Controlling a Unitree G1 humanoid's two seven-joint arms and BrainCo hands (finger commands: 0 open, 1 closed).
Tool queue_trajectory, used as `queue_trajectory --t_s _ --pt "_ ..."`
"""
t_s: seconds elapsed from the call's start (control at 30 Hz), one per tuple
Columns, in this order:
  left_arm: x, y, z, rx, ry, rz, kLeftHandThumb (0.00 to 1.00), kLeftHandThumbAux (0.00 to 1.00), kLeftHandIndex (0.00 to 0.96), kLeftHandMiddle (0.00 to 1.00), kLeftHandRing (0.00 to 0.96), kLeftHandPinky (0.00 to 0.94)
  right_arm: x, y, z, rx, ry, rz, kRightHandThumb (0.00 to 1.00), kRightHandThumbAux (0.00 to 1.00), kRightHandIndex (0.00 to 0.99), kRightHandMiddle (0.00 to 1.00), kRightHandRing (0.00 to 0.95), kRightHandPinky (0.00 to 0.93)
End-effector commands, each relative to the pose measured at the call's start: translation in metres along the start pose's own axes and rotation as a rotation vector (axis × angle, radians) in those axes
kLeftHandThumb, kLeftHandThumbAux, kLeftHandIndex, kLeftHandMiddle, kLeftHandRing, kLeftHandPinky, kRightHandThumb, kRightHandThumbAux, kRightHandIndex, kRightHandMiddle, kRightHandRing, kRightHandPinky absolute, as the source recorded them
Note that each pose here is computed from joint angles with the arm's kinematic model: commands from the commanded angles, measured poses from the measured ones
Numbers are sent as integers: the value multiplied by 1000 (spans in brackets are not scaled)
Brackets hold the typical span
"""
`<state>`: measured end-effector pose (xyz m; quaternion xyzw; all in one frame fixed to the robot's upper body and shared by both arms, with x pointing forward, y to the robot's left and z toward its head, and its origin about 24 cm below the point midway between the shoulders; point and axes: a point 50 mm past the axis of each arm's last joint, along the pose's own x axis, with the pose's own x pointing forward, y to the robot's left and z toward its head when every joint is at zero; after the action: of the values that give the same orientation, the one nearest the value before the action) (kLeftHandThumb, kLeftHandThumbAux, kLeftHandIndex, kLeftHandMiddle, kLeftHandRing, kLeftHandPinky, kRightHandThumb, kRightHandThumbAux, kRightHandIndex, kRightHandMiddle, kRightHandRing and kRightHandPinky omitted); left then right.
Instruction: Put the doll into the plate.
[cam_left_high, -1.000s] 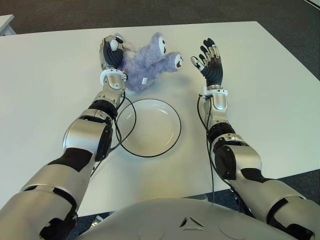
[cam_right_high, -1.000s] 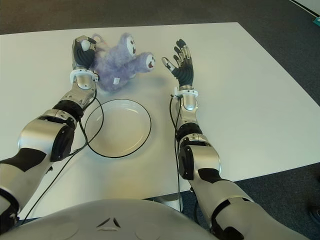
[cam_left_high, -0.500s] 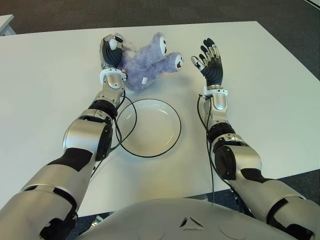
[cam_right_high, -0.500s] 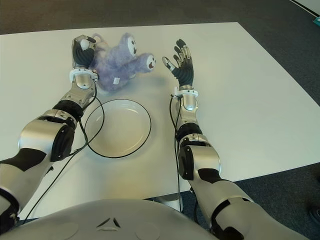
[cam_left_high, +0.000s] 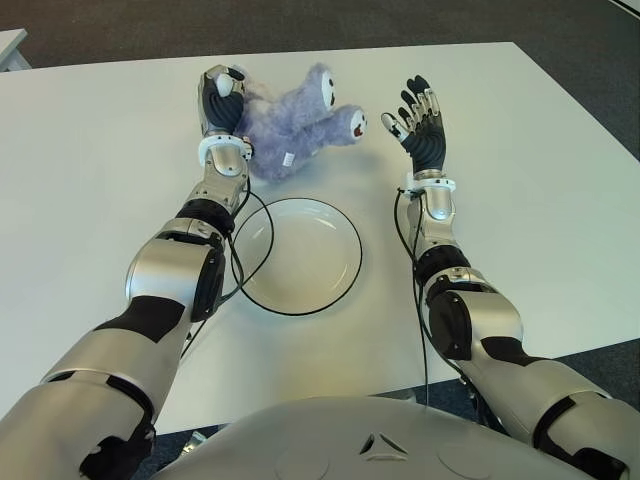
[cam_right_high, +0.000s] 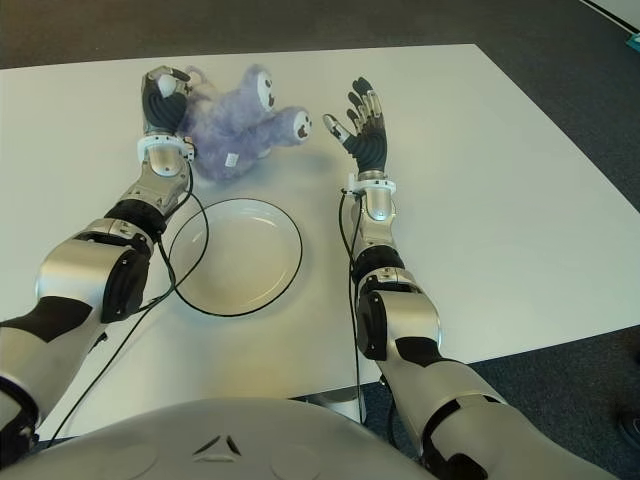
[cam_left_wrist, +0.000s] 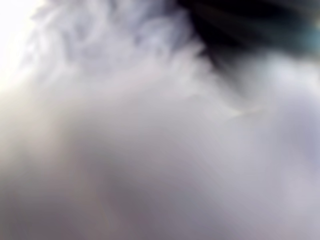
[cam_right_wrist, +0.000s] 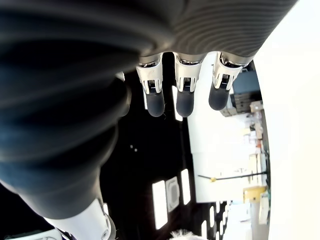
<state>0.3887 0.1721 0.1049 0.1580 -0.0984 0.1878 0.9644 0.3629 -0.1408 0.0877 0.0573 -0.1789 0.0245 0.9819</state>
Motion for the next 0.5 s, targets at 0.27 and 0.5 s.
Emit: queue_trajectory --t_s 0.27,0.5 --pt "4 4 10 33 -69 20 750 691 444 855 872 865 -26 -1 -28 42 117 -40 260 832 90 94 73 63" --pt "6 6 14 93 -120 35 748 692 444 858 871 863 -26 -1 -28 44 114 -42 278 839 97 99 75 69"
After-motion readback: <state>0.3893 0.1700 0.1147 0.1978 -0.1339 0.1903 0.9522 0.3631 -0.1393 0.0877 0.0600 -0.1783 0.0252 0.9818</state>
